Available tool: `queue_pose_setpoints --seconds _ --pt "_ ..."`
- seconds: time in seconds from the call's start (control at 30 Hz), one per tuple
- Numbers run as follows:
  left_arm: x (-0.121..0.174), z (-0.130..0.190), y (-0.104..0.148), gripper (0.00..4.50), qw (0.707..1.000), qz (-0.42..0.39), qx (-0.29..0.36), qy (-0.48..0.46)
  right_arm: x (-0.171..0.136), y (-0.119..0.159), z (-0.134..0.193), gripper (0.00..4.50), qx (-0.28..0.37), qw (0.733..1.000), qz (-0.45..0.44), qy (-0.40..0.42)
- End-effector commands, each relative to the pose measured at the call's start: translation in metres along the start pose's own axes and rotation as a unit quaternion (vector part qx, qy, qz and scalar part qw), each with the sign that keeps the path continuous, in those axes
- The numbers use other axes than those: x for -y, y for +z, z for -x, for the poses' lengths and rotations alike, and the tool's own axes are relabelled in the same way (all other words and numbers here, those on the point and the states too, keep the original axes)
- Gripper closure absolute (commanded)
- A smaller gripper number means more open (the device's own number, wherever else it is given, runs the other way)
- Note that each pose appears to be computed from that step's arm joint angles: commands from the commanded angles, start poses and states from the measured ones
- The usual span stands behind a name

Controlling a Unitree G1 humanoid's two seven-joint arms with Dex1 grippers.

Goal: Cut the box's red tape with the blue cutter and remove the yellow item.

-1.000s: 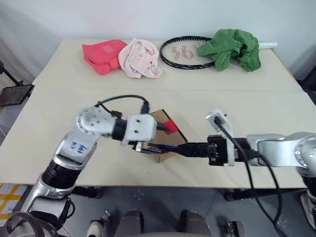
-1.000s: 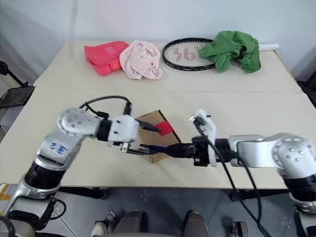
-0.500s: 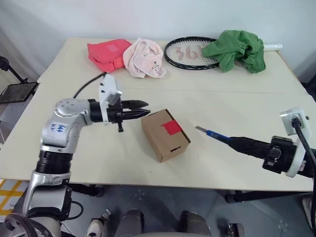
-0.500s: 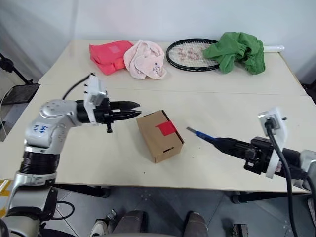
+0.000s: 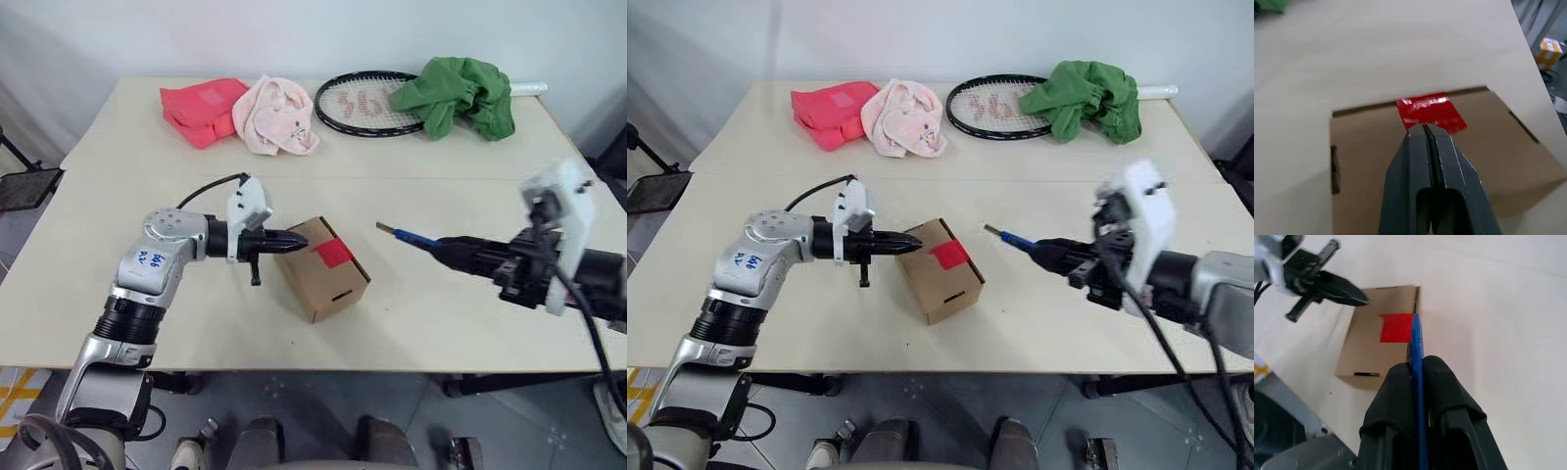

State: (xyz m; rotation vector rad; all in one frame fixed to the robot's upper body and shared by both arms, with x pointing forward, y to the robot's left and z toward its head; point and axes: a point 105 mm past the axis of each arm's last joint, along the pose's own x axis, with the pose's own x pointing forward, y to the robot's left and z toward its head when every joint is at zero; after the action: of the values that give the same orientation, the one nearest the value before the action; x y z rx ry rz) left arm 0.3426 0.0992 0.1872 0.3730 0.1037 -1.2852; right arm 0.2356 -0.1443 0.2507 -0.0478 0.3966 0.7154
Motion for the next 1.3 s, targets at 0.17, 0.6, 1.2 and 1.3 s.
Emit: queue_pose_setpoints --seconds 0.17,0.6,1.2,1.3 --pt "-0.004 0.007 0.001 4.48 0.999 -0.034 -0.026 0.023 -0.01 0.02 -0.044 4.4 0.001 1.0 -0.005 0.01" --pt "0.006 0.002 -0.001 4.48 0.999 -0.028 -0.025 0.026 -0.006 0.022 -0.076 4.4 -0.041 0.999 -0.011 -0.03" --pt "0.008 -0.002 -0.004 4.48 0.999 -0.023 -0.031 0.023 -0.01 0.02 -0.081 4.4 -0.048 0.999 -0.014 -0.019" --pt "0.008 -0.002 -0.004 4.48 0.999 -0.024 -0.032 0.023 -0.007 0.017 -0.081 4.4 -0.055 0.998 -0.016 -0.027"
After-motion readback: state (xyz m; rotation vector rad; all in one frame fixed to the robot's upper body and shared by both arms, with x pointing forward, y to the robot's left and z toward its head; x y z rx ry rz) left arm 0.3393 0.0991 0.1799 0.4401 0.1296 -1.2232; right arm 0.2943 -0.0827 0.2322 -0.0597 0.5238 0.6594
